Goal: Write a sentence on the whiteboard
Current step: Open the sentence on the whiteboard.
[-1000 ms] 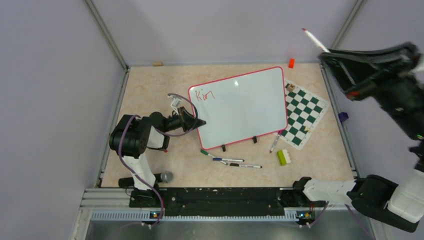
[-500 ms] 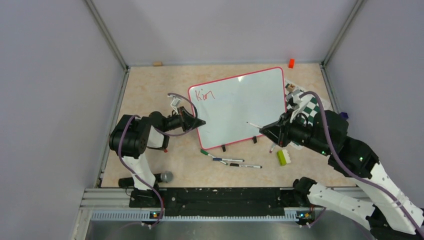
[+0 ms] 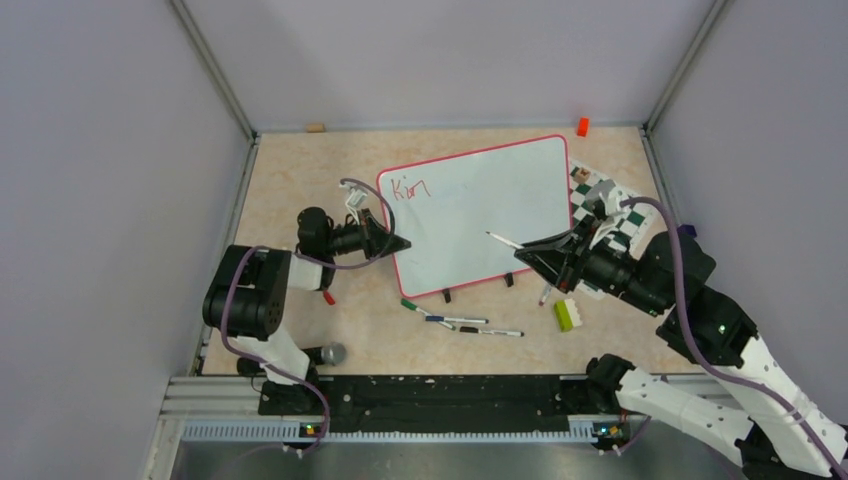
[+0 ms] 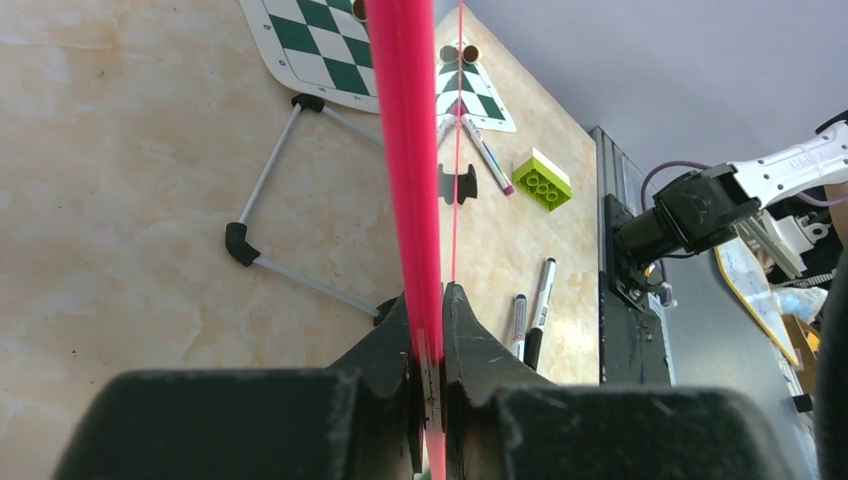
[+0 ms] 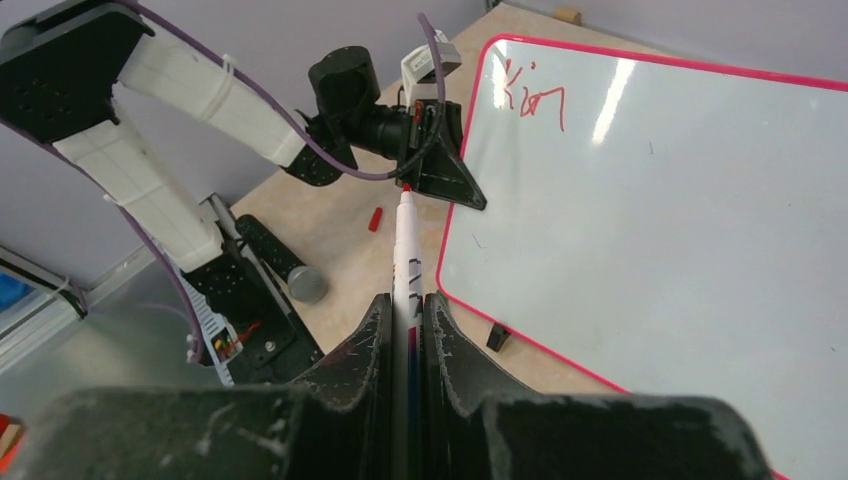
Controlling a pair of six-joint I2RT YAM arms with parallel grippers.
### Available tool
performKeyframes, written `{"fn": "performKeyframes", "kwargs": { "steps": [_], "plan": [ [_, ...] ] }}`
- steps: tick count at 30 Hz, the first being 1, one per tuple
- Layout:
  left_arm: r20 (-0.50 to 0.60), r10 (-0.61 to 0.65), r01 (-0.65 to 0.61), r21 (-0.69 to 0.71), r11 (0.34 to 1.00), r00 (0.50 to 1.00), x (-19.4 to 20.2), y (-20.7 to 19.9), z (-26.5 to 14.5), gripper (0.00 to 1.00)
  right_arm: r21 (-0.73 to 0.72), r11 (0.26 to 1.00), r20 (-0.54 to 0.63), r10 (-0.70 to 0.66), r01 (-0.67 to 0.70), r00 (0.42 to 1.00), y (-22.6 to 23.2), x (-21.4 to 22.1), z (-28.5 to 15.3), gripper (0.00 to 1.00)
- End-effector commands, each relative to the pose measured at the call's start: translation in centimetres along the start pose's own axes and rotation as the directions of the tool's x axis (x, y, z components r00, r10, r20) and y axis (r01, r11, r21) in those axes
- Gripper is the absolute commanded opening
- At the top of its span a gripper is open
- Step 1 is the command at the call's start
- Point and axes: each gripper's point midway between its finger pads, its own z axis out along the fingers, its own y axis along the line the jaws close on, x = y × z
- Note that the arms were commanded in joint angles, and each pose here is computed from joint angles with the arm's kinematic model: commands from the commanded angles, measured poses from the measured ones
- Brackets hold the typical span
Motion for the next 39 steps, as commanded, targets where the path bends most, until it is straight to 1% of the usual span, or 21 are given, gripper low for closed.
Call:
{"fn": "performKeyframes", "kwargs": {
  "steps": [1, 9, 12, 14, 18, 19, 22, 23, 25, 27, 30, 32, 35, 39],
  "plan": [
    [-0.06, 0.054, -0.057, -0.038, 0.998, 0.997, 1.6, 1.3, -0.4, 0.0, 0.043, 0.997, 0.025, -0.064, 0.063, 0.998, -0.9, -1.1, 0.0, 0.0],
    [-0.058, -0.023, 0.018, -0.082, 0.996, 0.998, 1.4, 2.4, -0.7, 0.0, 0.081, 0.993, -0.027, -0.085, 0.087, 0.996, -1.6, -0.4, -0.8, 0.0],
    [-0.044, -0.029, 0.022, -0.142, 0.99, 0.999, 1.1, 3.0, -0.9, 0.0, 0.079, 0.993, -0.054, -0.082, 0.086, 0.995, -1.8, 0.6, -0.3, 0.0],
    [-0.028, -0.02, 0.015, -0.174, 0.985, 0.999, 0.9, 3.0, -1.1, 0.0, 0.076, 0.994, -0.068, -0.079, 0.084, 0.995, -1.8, 1.0, 0.0, 0.0],
    [-0.012, 0.066, -0.067, -0.131, 0.989, 0.998, 0.5, 1.7, -1.3, 0.0, 0.079, 0.992, -0.079, -0.095, 0.101, 0.992, -2.0, 1.0, 0.2, 0.0],
    [-0.005, 0.08, -0.08, -0.138, 0.987, 0.997, 0.5, 1.7, -1.4, 0.0, 0.086, 0.99, -0.079, -0.102, 0.108, 0.992, -2.1, 1.0, 0.2, 0.0],
    [0.016, 0.064, -0.059, -0.223, 0.973, 0.998, 0.9, 2.6, -2.0, 0.0, 0.109, 0.986, -0.087, -0.119, 0.129, 0.989, -2.7, 1.0, 0.4, 0.0],
    [0.011, 0.059, -0.055, -0.22, 0.974, 0.998, 1.1, 2.6, -1.9, 0.0, 0.114, 0.984, -0.091, -0.124, 0.134, 0.988, -2.8, 1.0, 0.5, 0.0],
    [-0.017, 0.034, -0.036, -0.144, 0.989, 0.999, 1.2, 2.0, -1.4, 0.0, 0.123, 0.982, -0.099, -0.133, 0.145, 0.986, -3.1, 1.2, 1.0, 0.0],
    [-0.036, -0.02, 0.017, -0.083, 0.996, 0.999, 1.3, 1.9, -0.8, 0.0, 0.123, 0.981, -0.102, -0.141, 0.153, 0.985, -3.2, 1.2, 1.5, 0.0],
    [0.066, -0.07, 0.078, -0.128, 0.989, 0.995, 0.6, 2.9, -1.1, 0.0, 0.123, 0.978, -0.107, -0.156, 0.169, 0.982, -3.5, 1.3, 2.1, 0.0],
    [0.102, -0.079, 0.091, -0.113, 0.989, 0.992, 0.0, 2.6, -1.4, 0.0, 0.133, 0.975, -0.109, -0.165, 0.179, 0.98, -3.8, 1.4, 2.5, 0.0],
    [0.09, -0.092, 0.1, -0.088, 0.991, 0.992, -0.1, 2.1, -1.3, 0.0, 0.152, 0.97, -0.112, -0.175, 0.191, 0.978, -4.3, 1.6, 2.9, 0.0],
    [0.061, -0.063, 0.069, -0.101, 0.992, 0.996, -0.2, 2.2, -1.3, 0.0, 0.148, 0.966, -0.119, -0.193, 0.21, 0.974, -4.6, 1.9, 4.0, 0.0]
  ]
}}
